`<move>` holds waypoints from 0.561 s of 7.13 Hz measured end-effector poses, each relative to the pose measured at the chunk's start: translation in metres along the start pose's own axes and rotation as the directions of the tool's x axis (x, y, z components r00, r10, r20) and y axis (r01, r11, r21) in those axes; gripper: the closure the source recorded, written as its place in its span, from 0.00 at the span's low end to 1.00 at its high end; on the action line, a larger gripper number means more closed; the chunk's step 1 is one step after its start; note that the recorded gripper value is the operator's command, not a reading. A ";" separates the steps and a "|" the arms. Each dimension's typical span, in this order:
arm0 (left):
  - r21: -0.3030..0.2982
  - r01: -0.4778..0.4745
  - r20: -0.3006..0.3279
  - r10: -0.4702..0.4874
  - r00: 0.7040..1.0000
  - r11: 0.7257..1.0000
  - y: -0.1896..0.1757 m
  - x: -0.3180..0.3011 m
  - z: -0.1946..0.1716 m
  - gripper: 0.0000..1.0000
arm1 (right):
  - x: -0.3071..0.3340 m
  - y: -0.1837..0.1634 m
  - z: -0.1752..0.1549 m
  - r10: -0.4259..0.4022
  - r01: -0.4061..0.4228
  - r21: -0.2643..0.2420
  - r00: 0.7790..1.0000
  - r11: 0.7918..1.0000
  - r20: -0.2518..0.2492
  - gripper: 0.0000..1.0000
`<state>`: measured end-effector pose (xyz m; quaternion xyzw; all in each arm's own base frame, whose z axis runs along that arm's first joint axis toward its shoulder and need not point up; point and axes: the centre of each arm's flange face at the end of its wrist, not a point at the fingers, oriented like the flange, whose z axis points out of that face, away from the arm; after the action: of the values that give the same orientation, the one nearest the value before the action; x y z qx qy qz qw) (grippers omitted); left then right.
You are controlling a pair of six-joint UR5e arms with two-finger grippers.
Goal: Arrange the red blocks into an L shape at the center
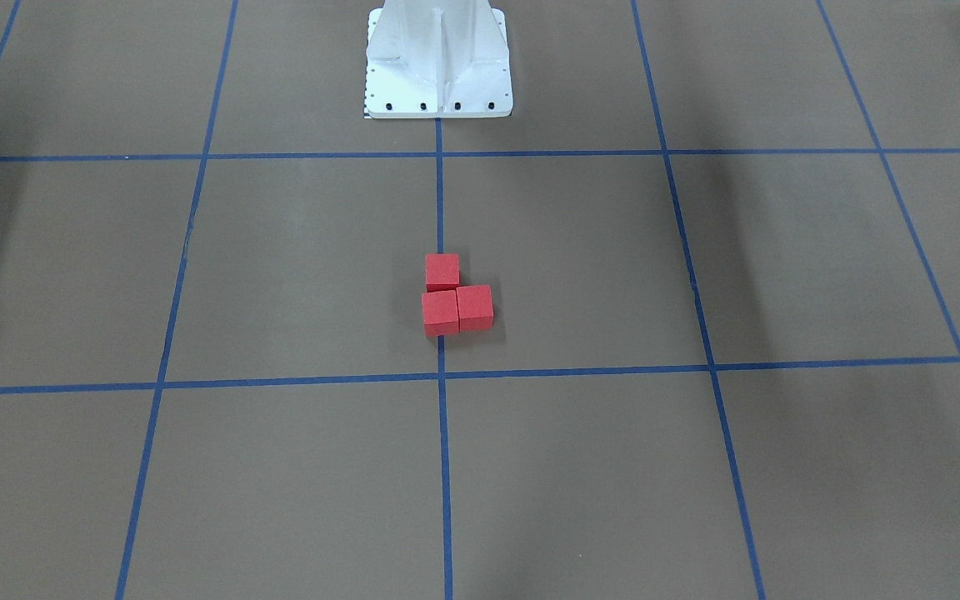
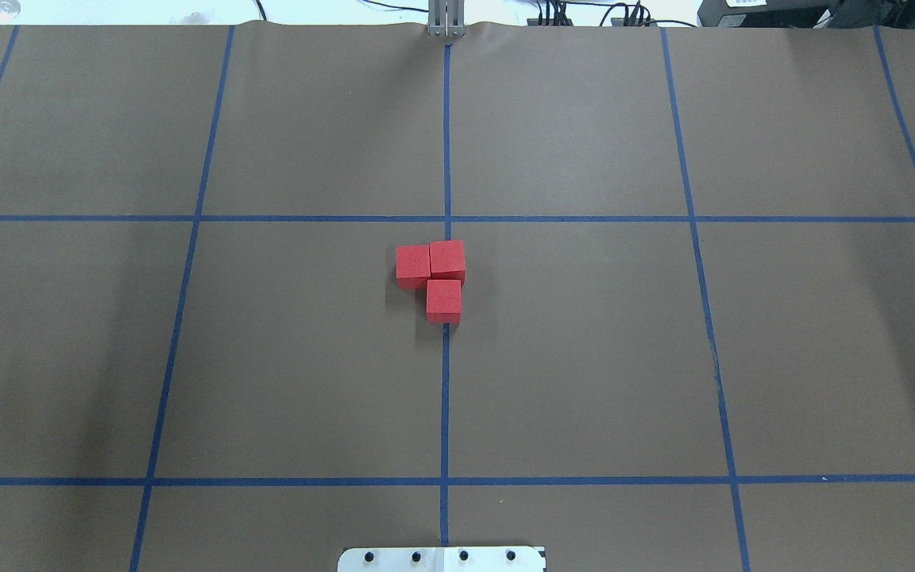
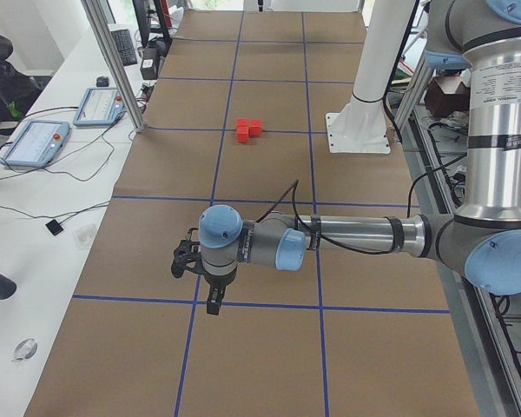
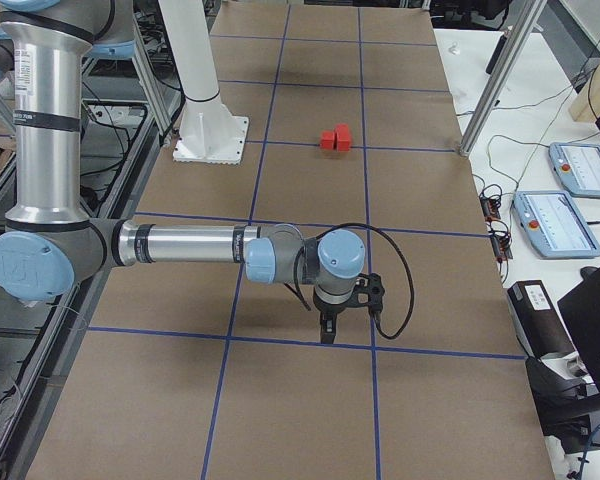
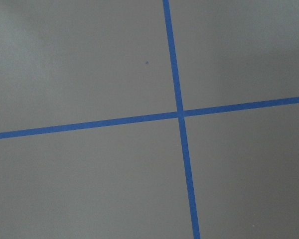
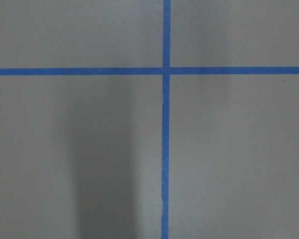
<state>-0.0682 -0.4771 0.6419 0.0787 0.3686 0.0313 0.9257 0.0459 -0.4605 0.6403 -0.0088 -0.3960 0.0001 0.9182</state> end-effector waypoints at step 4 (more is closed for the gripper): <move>-0.011 0.011 0.000 -0.011 1.000 1.000 0.003 -0.005 0.005 0.00 | -0.006 -0.007 -0.004 -0.011 0.011 0.009 1.000 1.000 0.005 0.01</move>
<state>-0.0681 -0.4756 0.6496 0.0714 0.3689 0.0286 0.9263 0.0449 -0.4675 0.6334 -0.0023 -0.3983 -0.0031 0.9173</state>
